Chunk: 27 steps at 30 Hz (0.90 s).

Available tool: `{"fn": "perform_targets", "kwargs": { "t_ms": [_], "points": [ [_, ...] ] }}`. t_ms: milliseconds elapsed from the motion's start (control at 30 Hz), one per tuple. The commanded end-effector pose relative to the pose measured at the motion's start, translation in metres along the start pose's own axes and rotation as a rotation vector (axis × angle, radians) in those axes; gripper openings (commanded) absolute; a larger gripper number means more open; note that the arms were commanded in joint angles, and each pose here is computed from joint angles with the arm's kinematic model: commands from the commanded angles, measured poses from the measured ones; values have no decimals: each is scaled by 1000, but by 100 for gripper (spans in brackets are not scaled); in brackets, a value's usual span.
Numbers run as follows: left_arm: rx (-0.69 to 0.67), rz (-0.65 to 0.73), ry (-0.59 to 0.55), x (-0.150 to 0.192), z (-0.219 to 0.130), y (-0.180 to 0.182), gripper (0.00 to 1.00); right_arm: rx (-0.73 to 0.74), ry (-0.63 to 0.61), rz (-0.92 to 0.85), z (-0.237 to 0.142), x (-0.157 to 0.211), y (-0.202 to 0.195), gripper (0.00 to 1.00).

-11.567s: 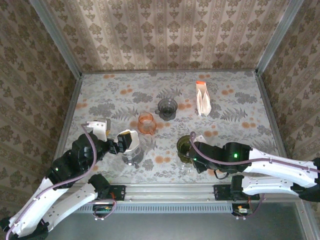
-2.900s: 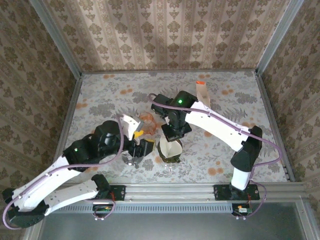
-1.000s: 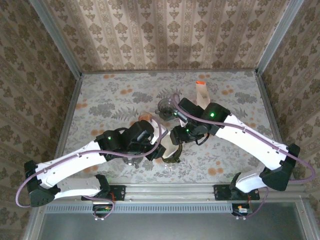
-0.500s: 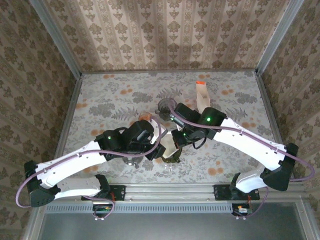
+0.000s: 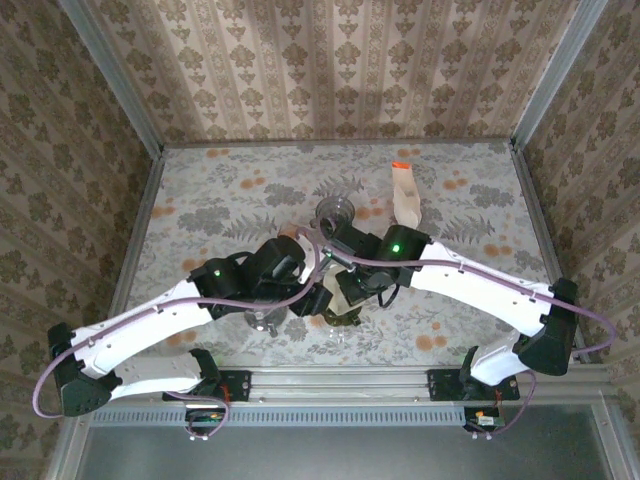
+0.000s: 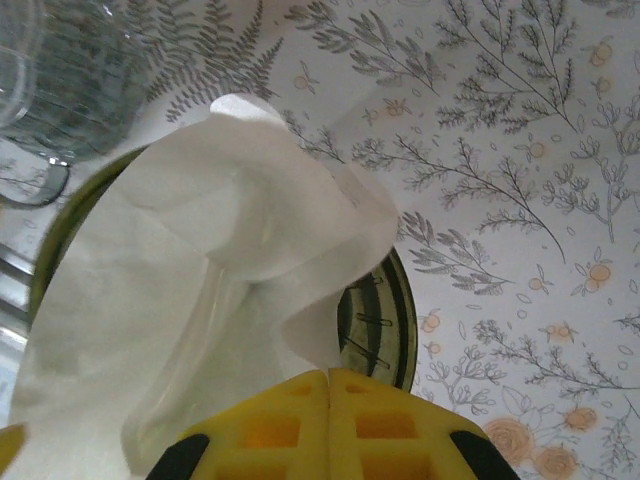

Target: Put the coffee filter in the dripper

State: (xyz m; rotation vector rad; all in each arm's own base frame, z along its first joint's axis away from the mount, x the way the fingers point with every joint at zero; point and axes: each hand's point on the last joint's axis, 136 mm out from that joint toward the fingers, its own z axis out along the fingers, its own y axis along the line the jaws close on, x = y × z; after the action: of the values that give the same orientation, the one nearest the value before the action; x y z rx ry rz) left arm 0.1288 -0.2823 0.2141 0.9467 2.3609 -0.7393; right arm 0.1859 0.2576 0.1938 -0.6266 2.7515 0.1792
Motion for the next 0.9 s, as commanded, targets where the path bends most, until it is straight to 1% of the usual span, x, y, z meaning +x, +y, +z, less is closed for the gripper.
{"fn": "perform_targets", "kwargs": {
  "t_ms": [0,133,233,300,367,433,533,700,867],
  "points": [
    [12,-23,-26,-4,-7,0,53,43,-5,-32,8,1,-3,0],
    [15,-34,-21,-2,-4,1,56,40,-9,-30,10,1,-2,0],
    [38,-47,-38,-4,-3,-1,63,38,-12,-29,11,1,-1,0],
    [60,-60,-47,-5,-1,-4,69,32,-15,-31,11,1,2,0],
    [65,-69,-46,-5,1,-4,71,28,-20,-32,11,0,3,0],
    [48,-75,-43,-5,3,0,70,25,-24,-32,10,-1,4,0],
    [24,-87,-51,-7,1,6,66,18,-31,-35,8,-1,6,0],
    [18,-92,-54,-11,3,7,54,-5,-47,-28,5,-2,9,0],
    [17,-90,-38,-11,7,7,54,-27,-62,-19,1,-2,11,0]
  ]
}}
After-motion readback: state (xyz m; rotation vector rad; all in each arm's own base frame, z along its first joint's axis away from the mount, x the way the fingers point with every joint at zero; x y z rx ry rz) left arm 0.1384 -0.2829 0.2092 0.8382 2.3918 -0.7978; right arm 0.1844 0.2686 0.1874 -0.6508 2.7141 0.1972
